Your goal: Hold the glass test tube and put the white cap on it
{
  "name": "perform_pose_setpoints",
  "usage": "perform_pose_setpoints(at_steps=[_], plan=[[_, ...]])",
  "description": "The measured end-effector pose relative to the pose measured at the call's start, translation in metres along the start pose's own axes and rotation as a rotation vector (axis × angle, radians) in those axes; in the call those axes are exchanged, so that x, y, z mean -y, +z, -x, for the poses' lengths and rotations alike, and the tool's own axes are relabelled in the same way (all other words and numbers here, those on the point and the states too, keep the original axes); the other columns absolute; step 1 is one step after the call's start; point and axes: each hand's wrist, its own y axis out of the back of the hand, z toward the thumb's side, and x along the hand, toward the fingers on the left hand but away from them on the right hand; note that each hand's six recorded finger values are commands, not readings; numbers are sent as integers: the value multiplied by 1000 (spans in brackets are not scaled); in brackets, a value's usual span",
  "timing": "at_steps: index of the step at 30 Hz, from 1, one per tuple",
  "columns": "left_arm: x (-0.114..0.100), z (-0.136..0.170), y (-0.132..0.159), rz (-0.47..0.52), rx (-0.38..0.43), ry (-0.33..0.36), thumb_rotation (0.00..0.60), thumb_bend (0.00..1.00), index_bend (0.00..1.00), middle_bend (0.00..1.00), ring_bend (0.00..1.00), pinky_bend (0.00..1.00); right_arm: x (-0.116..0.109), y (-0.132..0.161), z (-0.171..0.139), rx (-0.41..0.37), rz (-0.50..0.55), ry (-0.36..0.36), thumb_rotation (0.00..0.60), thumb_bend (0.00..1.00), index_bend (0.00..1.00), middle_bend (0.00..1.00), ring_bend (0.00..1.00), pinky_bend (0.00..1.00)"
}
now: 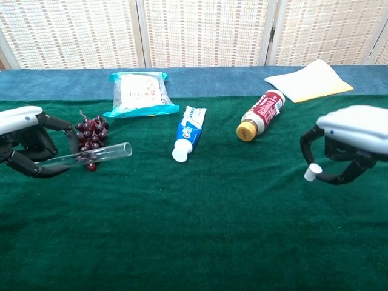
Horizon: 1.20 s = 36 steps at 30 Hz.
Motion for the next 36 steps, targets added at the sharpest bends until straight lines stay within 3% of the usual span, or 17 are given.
perform_pose_setpoints(at_steps=[9,15,27,36], plan=[[0,-7,23,109,45,-21,600,581,688,1000,970,962,-73,33,-19,-134,243,-90,576,596,735,1000,1000,1000],[5,-13,37,156,60,-45,600,581,690,1000,971,962,-115,64,-18,-256,323,-144,580,604,741,1000,1000,1000],[14,-15,63,280,100,-76,600,582,690,1000,970,962,-129,96,-7,-341,370,-165,578,605,746,1000,1000,1000],[20,-16,76,316,129,-79,600,582,691,1000,971,962,-126,110,1,-360,375,-153,582,607,747,1000,1000,1000]])
